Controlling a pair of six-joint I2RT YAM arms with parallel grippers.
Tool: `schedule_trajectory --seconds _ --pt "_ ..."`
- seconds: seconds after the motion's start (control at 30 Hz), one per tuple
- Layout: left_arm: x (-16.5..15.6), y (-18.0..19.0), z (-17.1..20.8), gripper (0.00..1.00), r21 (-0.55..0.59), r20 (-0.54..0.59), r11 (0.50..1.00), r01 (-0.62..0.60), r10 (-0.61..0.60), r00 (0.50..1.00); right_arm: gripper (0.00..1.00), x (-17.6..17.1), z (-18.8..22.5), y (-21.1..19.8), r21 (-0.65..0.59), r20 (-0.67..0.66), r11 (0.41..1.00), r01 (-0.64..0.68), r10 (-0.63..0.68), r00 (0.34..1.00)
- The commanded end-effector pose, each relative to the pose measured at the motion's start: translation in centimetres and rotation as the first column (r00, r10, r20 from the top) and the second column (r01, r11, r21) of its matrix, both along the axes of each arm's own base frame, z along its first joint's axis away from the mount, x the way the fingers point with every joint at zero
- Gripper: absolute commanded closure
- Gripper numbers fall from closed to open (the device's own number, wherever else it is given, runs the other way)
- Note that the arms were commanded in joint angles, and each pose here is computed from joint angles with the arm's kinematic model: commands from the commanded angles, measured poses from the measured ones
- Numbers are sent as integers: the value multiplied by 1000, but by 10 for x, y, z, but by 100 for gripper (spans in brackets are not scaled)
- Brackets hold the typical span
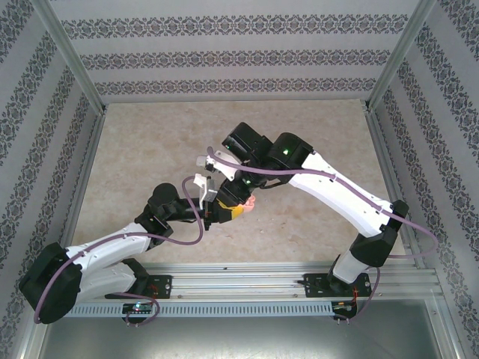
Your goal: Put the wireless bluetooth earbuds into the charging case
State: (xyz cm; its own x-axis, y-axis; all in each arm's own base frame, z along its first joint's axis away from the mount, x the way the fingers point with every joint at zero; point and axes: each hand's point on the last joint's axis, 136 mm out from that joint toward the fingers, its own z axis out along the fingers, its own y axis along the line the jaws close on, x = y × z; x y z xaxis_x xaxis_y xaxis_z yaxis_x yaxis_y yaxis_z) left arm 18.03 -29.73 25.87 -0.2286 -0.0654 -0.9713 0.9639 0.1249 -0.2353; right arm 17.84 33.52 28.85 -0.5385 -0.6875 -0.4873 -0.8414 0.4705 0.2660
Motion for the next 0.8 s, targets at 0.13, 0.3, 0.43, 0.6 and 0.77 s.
schedule_trajectory --seconds 0.13,0.3,0.43,0.6,0.77 --pt "7 4 16 100 -16 99 997 -80 81 992 64 22 49 -26 136 -4 897 420 -423 906" --pt "13 8 17 100 -22 156 992 -128 130 979 62 20 39 -53 174 -88 768 617 -612 786" --pt "17 10 17 100 -27 195 986 -162 164 967 61 13 24 -60 140 -96 756 640 -632 769" --pt "18 12 18 100 -35 221 983 -178 181 958 59 13 13 -61 79 -74 751 655 -651 755" --pt "18 13 19 100 -37 234 982 -184 187 954 58 17 7 -51 65 -76 760 646 -642 763"
